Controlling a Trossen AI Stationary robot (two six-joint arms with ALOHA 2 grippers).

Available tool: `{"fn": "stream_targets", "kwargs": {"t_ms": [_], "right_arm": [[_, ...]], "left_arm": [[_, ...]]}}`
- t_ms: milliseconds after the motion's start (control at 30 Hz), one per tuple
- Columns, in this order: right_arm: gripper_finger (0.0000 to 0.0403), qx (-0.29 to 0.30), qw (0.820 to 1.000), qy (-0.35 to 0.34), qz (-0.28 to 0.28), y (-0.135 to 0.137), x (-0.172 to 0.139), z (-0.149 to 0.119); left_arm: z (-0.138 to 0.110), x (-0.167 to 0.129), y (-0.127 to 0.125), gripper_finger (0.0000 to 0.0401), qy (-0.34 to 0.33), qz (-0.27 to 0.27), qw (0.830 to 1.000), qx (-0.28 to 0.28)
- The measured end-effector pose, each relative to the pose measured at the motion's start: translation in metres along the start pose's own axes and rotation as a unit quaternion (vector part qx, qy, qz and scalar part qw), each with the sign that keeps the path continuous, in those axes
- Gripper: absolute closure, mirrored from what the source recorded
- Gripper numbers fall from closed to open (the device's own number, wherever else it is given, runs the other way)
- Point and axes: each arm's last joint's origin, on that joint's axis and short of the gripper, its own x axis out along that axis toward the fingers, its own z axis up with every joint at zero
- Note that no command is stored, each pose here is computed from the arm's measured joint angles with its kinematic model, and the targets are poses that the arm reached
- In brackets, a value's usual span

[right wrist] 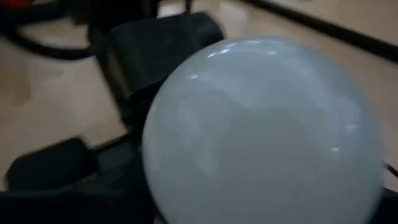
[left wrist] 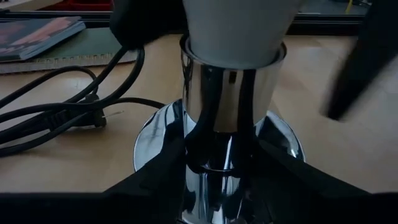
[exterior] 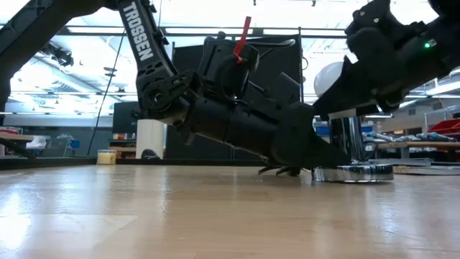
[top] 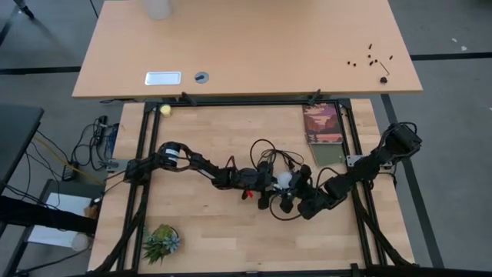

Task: Screw lightbulb
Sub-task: Insert the lightbulb into the silver lamp

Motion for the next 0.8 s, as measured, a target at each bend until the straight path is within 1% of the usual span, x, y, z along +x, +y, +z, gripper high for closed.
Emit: {"fn": "stream_targets", "kwargs": {"t_ms": [200, 367, 467, 600, 700, 800], "right_arm": [[0.0064, -0.033, 0.997, 0.044, 0.049, -0.002, -0.006, 0.005], [0.0039, -0.047, 0.992, 0.095, 0.073, -0.014, -0.016, 0.014], [0.0032, -0.042, 0.988, 0.117, 0.094, -0.022, -0.024, 0.024], [0.0030, -0.024, 0.985, 0.124, 0.116, -0.034, -0.036, 0.039], [0.0034, -0.003, 0.986, 0.117, 0.122, -0.042, -0.045, 0.047], [0.0039, -0.005, 0.985, 0.119, 0.124, -0.048, -0.052, 0.051]], "left_arm": [[0.000, 0.000, 0.000, 0.0209, 0.001, -0.002, 1.000, 0.005], [0.000, 0.000, 0.000, 0.0208, 0.000, -0.001, 1.000, 0.003], [0.000, 0.000, 0.000, 0.0205, -0.002, 0.006, 1.000, 0.002], [0.007, -0.001, 0.000, 0.0191, -0.012, 0.009, 1.000, 0.008], [0.015, -0.005, 0.001, 0.0183, 0.007, 0.011, 1.000, 0.015], [0.024, -0.010, 0.002, 0.0183, 0.028, 0.013, 0.999, 0.023]]}}
